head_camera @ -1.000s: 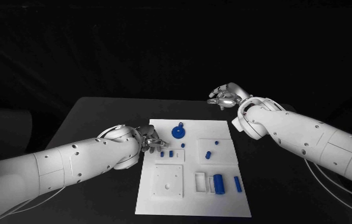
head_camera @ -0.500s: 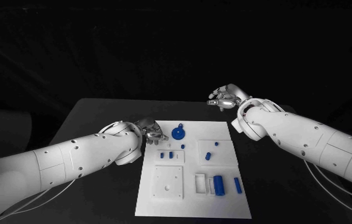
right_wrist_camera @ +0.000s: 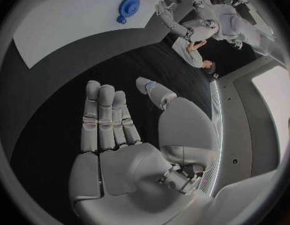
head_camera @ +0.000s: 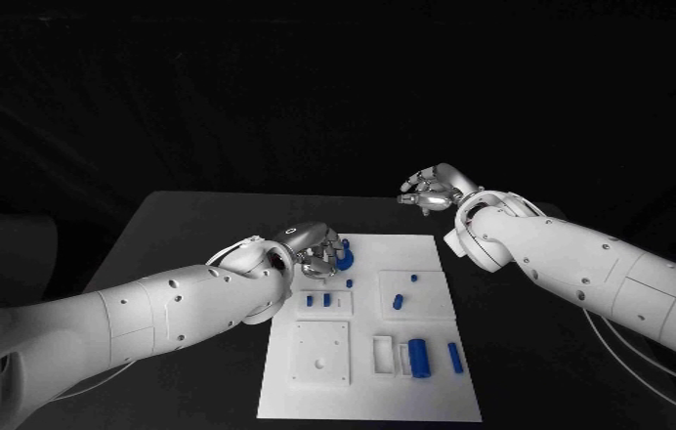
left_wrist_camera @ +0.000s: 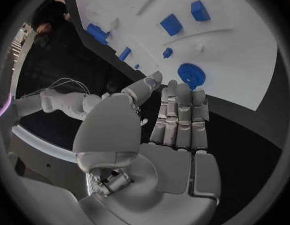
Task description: Assemble the parts on the task board
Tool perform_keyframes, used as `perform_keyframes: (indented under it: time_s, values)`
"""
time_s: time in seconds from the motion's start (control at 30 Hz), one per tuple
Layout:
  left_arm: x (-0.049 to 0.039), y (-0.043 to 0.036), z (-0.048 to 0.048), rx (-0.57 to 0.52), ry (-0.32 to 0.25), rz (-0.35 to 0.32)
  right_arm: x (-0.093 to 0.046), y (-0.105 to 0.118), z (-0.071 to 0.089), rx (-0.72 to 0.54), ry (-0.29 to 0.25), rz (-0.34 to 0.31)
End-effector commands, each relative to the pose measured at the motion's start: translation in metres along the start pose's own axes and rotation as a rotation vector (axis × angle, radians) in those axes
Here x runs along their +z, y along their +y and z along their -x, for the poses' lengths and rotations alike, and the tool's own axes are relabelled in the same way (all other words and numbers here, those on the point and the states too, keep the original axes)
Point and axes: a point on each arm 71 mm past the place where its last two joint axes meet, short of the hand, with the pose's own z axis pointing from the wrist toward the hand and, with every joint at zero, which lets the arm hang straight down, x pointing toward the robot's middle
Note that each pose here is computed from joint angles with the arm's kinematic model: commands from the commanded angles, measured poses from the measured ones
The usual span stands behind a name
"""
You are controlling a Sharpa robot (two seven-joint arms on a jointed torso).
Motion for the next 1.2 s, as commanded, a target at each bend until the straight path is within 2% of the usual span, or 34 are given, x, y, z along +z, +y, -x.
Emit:
perform_keyframes:
  time_s: [0.03,0.23,0.3,0.37,0.57,0.67,0.93,1.2]
  values:
    - [0.0049,-0.0128,-0.0041,0.090,0.007,-0.114,0.000,0.002,-0.002,-0.007,0.013,0.009]
    - [0.0129,-0.0197,-0.0093,0.148,0.042,-0.138,0.001,0.004,-0.004,-0.006,0.016,0.013]
    - [0.0154,-0.0194,-0.0118,0.159,0.071,-0.130,0.001,0.004,-0.004,-0.005,0.016,0.014]
    - [0.0176,-0.0182,-0.0157,0.164,0.124,-0.120,0.001,0.005,-0.005,-0.004,0.017,0.016]
    - [0.0222,-0.0225,-0.0218,0.198,0.178,-0.131,0.001,0.006,-0.006,-0.004,0.018,0.018]
    - [0.0234,-0.0219,-0.0237,0.220,0.179,-0.130,0.001,0.007,-0.006,-0.003,0.020,0.020]
    - [0.0251,-0.0141,-0.0255,0.216,0.151,-0.122,0.000,0.007,-0.006,-0.003,0.021,0.021]
    - [0.0272,-0.0144,-0.0324,0.207,0.161,-0.120,0.000,0.008,-0.007,-0.002,0.023,0.023]
